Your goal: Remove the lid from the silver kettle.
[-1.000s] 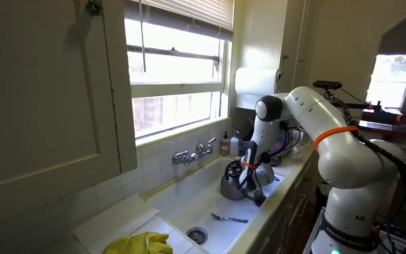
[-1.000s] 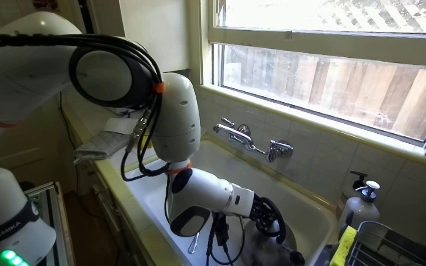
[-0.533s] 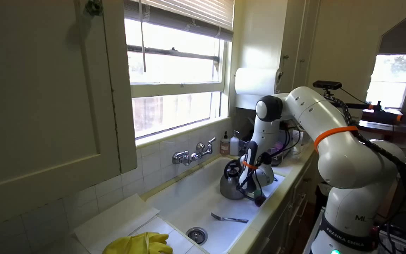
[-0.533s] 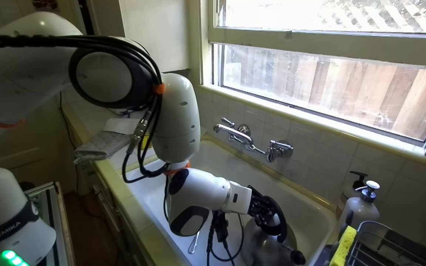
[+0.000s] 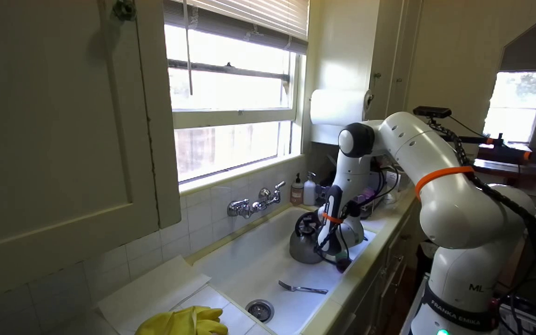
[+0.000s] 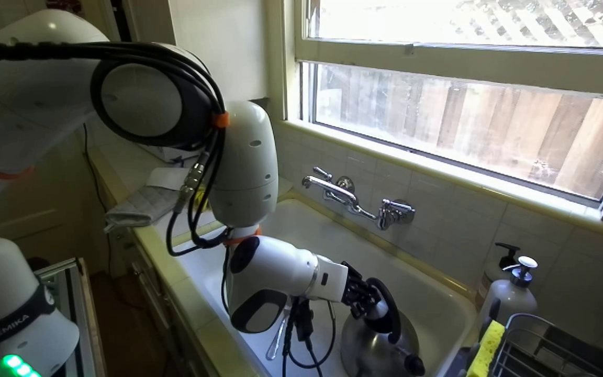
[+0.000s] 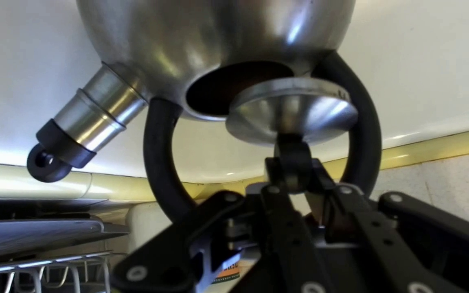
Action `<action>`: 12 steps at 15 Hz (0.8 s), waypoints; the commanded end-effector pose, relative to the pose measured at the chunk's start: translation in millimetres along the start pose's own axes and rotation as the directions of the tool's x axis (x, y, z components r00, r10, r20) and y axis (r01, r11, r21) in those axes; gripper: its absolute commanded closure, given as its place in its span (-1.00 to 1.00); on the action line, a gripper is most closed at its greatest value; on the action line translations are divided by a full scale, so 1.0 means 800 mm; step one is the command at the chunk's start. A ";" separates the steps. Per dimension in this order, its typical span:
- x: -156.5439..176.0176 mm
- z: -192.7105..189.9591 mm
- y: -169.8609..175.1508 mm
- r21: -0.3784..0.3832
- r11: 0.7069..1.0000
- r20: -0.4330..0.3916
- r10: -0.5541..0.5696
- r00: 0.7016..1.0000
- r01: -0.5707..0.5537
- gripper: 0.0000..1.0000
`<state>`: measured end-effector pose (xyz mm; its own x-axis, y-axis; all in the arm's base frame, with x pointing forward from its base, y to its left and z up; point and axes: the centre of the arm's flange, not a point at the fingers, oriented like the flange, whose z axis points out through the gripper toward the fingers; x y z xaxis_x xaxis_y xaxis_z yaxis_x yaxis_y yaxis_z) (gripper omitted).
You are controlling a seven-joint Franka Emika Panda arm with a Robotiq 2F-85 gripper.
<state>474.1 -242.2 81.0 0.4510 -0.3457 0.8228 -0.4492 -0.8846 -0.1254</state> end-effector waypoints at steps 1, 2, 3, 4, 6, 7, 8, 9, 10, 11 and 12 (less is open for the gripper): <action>0.000 -0.033 -0.008 0.022 1.000 0.023 0.017 1.000 -0.017 0.90; -0.002 -0.036 -0.010 0.033 0.999 0.043 0.019 0.999 -0.021 0.90; -0.005 -0.041 -0.013 0.044 0.999 0.059 0.012 0.998 -0.015 0.90; -0.008 -0.044 -0.017 0.053 0.999 0.074 0.006 0.997 -0.010 0.90; -0.014 -0.050 -0.025 0.076 0.997 0.105 -0.011 0.994 0.003 0.90; -0.017 -0.051 -0.030 0.091 0.996 0.119 -0.021 0.993 0.010 0.90; -0.019 -0.052 -0.035 0.097 0.995 0.129 -0.029 0.991 0.016 0.90; -0.021 -0.053 -0.040 0.108 0.994 0.140 -0.037 0.989 0.022 0.90; -0.022 -0.052 -0.046 0.115 0.993 0.150 -0.046 0.988 0.029 0.90; -0.024 -0.051 -0.051 0.118 0.992 0.155 -0.057 0.986 0.039 0.90; -0.025 -0.047 -0.059 0.130 0.991 0.162 -0.065 0.985 0.044 0.90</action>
<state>452.7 -192.2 86.8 0.5538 -0.3419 0.7592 -0.3539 -0.9220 -0.1570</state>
